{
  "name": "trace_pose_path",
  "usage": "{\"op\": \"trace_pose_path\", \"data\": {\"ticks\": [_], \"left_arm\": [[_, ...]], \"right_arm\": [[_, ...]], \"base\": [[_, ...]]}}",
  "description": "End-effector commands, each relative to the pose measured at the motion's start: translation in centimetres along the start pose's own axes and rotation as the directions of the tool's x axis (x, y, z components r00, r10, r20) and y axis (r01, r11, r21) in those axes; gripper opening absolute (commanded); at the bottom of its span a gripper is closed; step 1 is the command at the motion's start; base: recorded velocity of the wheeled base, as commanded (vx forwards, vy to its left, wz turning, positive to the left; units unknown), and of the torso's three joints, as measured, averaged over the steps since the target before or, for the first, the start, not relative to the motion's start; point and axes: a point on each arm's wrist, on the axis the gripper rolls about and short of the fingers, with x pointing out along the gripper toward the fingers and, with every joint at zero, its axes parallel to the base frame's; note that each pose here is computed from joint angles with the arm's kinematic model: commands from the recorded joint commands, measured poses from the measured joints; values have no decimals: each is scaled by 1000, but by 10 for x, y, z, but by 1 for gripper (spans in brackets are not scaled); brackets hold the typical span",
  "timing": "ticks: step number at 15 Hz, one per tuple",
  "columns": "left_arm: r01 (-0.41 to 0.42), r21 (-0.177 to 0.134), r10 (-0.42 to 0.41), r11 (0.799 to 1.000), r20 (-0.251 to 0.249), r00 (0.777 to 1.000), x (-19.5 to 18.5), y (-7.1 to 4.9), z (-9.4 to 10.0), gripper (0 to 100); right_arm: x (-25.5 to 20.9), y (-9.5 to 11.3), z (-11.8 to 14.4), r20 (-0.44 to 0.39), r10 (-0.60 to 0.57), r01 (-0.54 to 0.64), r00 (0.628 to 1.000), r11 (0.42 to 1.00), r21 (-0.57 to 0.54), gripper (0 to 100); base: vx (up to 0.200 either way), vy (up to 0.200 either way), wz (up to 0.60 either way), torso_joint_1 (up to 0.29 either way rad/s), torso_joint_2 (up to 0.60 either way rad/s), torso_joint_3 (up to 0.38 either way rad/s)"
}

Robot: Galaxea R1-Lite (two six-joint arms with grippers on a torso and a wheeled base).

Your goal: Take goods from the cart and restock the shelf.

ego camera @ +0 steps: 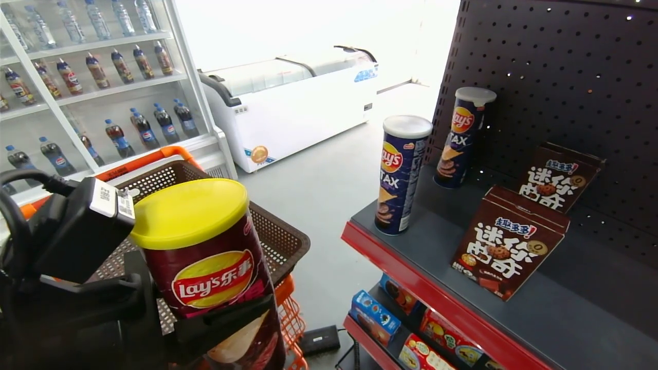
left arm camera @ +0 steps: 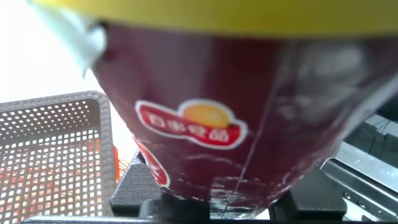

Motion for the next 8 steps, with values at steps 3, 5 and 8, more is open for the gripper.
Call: {"op": "trace_pose_path", "data": {"ticks": [3, 5, 8], "left_arm": [[1, 3, -1, 1000, -1, 1000, 0, 0, 0, 0], [1, 4, -1, 1000, -2, 1000, 0, 0, 0, 0], [6, 4, -5, 1000, -5, 1000, 0, -1, -3, 0]], "right_arm": [[0, 0, 0, 0, 0, 0, 1000, 1000, -1, 100], [0, 0, 0, 0, 0, 0, 1000, 1000, 0, 100], [0, 0, 0, 0, 0, 0, 1000, 1000, -1, 100]], "base": [[0, 0, -400, 3, 2, 6], [0, 0, -600, -7, -2, 5], [0, 0, -600, 6, 1, 1]]}}
